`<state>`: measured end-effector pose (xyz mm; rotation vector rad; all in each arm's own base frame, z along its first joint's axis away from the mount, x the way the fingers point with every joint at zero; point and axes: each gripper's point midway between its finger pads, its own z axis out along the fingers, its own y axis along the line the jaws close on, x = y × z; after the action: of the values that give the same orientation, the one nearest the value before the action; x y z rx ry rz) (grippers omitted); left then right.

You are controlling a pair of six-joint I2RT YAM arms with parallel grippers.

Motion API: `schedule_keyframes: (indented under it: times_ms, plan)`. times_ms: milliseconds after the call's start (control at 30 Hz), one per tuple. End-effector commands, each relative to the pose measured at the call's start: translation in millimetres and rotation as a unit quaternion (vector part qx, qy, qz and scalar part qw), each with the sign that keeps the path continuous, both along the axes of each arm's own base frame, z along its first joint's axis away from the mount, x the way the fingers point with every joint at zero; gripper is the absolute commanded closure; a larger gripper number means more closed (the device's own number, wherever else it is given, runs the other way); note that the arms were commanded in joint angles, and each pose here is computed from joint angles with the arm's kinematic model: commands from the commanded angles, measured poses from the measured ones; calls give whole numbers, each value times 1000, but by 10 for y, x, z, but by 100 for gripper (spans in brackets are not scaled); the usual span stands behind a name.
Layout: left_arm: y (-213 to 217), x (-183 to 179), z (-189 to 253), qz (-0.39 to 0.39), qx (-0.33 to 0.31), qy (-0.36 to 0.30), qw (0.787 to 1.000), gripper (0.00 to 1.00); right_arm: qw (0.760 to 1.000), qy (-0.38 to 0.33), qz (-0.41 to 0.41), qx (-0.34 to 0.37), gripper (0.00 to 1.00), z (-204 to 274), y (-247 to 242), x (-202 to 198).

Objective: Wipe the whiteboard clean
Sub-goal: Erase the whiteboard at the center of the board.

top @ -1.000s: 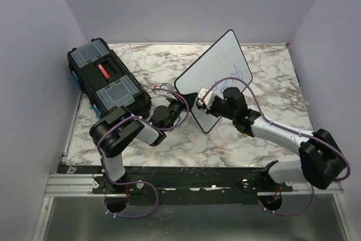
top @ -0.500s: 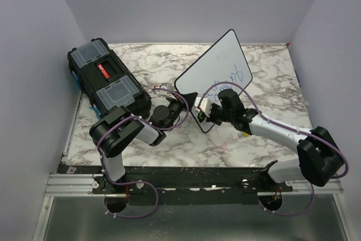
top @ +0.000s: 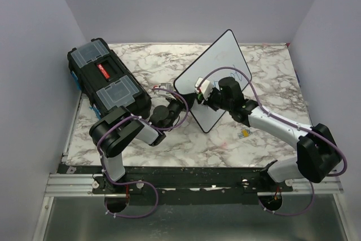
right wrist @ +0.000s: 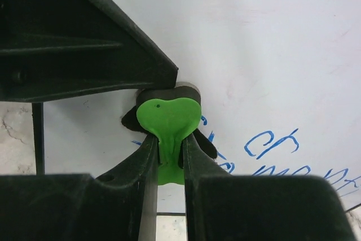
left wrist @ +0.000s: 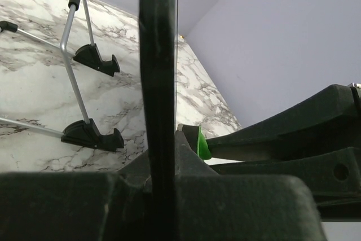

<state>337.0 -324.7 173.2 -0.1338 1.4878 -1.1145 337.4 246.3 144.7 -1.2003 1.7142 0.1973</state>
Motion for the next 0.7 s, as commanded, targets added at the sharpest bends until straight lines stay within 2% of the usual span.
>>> schedule_keyframes:
  times_ms: [0,33,100,200,300,400,500,667]
  plan:
    - [-119,-265,586,-58,-77,-73,993,100,991,77,83,-68,99,-472,-84,-375]
    - [-116,-266,576,-59,-77,-72,993,100,981,110,132,-92,99,-627,-107,-581]
    - [-109,-273,581,-59,-77,-72,993,100,966,156,173,-112,99,-826,-170,-835]
    - [-103,-280,572,-59,-78,-70,993,100,962,172,178,-114,99,-947,-212,-944]
    - [-98,-290,566,-58,-77,-70,993,100,976,139,134,-103,99,-824,-201,-742]
    - [-88,-294,561,-58,-76,-69,993,100,993,74,66,-61,99,-477,-134,-384]
    - [-72,-301,556,-56,-74,-70,993,100,1000,18,4,-8,99,-113,-99,-81]
    - [-63,-318,554,-57,-72,-70,993,100,999,27,-8,-17,99,-211,-176,-20]
